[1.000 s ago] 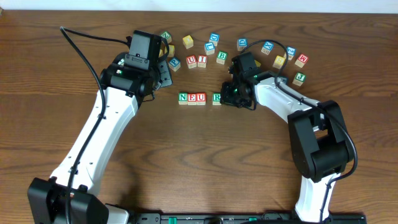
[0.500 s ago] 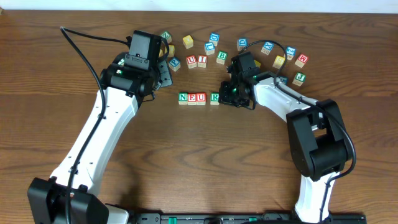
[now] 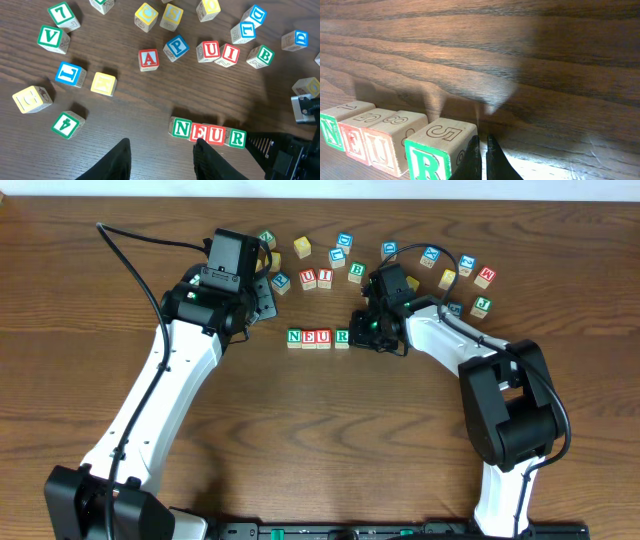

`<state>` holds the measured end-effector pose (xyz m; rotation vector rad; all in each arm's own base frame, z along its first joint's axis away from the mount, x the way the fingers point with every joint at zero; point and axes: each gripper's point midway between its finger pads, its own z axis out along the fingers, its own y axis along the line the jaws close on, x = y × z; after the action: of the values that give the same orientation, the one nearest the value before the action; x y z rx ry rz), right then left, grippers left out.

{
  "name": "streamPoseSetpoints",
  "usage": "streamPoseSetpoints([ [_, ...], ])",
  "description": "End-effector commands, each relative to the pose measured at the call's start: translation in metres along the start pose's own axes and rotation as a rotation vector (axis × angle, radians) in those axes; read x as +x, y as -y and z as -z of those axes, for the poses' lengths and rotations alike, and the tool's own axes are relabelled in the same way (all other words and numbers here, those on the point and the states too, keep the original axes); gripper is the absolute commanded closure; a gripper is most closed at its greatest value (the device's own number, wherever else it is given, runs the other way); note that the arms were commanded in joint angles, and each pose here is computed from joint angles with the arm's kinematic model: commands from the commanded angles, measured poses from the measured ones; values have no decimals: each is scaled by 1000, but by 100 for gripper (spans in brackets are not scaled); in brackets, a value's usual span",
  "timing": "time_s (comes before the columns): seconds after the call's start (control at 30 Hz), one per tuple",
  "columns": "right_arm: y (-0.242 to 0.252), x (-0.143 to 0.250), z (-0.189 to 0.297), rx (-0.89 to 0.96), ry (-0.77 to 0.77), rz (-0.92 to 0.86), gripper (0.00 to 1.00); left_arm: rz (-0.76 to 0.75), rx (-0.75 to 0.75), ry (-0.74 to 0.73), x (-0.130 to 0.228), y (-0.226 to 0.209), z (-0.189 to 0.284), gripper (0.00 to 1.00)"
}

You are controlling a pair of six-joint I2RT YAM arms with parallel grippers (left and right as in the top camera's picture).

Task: Spell out NEURIPS
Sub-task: 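Push green R leftward against red U with the right gripper, then raise the right gripper and retract it to the top right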

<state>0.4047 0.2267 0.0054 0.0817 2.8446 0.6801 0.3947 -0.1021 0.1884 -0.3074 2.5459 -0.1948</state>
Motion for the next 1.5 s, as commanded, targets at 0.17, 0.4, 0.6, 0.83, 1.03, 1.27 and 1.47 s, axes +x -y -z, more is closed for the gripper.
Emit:
streamPoseSetpoints([
  [0.17, -4, 9, -11, -10, -26, 1, 99, -11, -2, 11, -3, -1, 3, 60],
  [0.4, -7, 9, -11, -19, -23, 8, 99, -11, -4, 7, -2, -1, 2, 60],
  [0.6, -7, 9, -11, -22, -24, 8, 99, -11, -4, 7, -2, -1, 2, 60],
  [0.83, 0, 2, -2, -15, -14, -5, 88, -11, -4, 7, -2, -1, 2, 60],
  [1.03, 14, -11, 23, -6, 14, -24, 85, -11, -4, 7, -2, -1, 2, 60],
  [1.27, 2, -22, 63, -8, 86, 66, 83, -11, -4, 7, -2, -1, 2, 60],
  [1.47, 0, -33, 106, 63, 188, 88, 77, -12, -7, 1, -1, -2, 2, 60],
])
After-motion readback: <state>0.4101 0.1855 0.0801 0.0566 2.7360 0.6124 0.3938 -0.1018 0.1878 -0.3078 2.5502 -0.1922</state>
